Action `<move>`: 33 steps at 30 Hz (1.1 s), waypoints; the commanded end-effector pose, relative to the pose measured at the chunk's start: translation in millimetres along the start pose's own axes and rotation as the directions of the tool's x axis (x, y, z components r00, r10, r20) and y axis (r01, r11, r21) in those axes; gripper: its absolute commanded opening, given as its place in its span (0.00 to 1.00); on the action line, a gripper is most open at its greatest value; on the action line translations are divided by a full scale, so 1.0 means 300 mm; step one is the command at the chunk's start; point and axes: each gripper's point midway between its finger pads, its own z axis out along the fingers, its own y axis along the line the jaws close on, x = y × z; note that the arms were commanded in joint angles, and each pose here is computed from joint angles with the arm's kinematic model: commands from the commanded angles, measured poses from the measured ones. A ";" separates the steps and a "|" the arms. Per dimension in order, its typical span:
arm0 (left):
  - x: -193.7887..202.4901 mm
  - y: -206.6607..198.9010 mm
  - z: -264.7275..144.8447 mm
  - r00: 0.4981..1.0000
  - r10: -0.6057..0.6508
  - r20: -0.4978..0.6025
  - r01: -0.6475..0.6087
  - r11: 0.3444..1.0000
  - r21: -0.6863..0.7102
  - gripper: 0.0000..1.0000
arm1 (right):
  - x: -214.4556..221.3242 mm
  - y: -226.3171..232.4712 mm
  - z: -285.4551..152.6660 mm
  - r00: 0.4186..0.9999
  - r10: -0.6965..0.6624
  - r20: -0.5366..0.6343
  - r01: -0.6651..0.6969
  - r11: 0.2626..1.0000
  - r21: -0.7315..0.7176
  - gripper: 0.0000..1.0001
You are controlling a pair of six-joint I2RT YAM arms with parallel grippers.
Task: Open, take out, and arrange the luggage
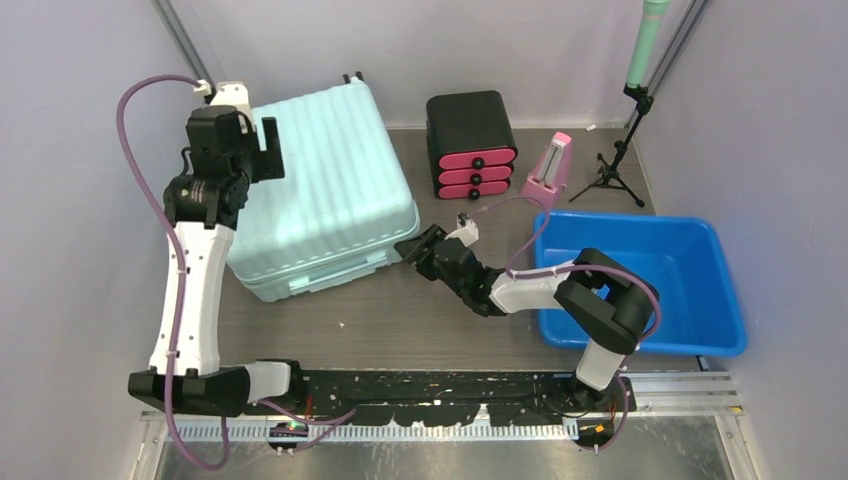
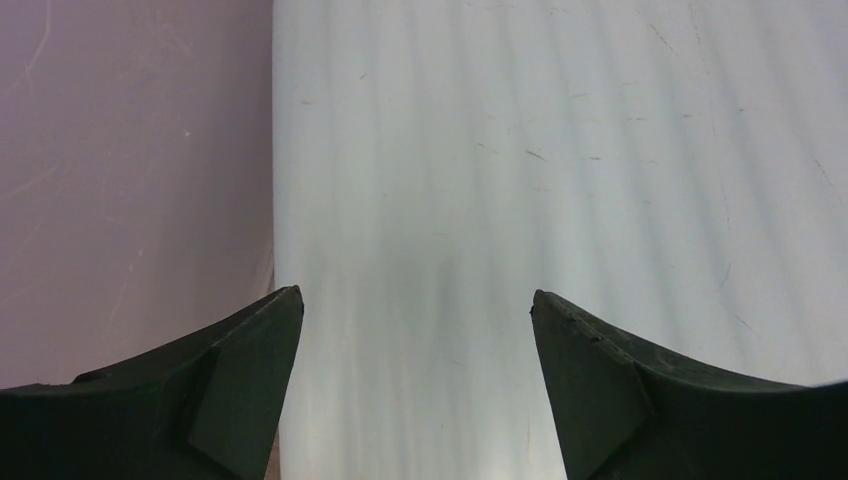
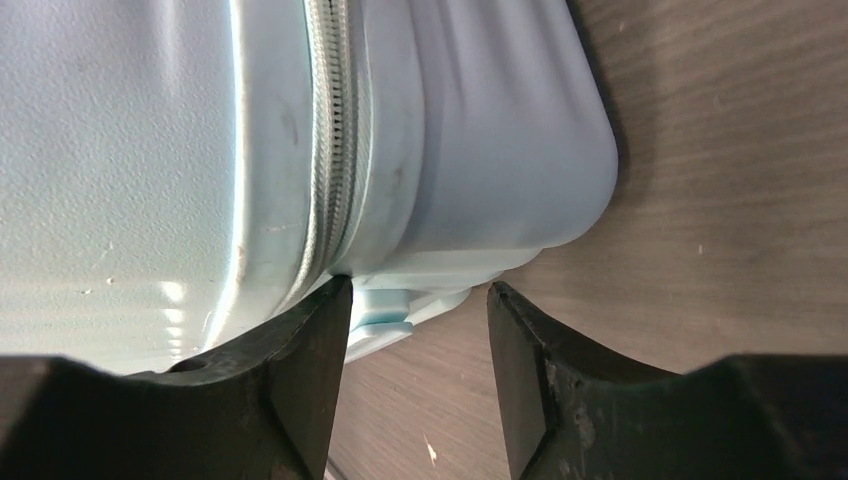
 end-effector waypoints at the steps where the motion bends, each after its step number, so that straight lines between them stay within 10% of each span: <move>1: -0.016 0.014 -0.082 0.993 -0.114 0.034 0.113 0.994 0.012 0.85 | -0.200 0.064 0.104 0.987 0.049 0.154 -0.039 0.997 -0.069 0.57; 12: 0.044 -0.047 -0.101 0.986 -0.166 0.015 0.164 0.981 0.108 0.83 | -0.326 0.060 0.141 0.991 -0.024 0.133 0.027 1.000 -0.015 0.55; 33: -0.061 -0.095 -0.035 0.992 -0.121 0.044 0.111 0.978 0.178 0.86 | 0.130 0.254 0.109 0.983 0.133 0.123 -0.133 0.991 -0.003 0.56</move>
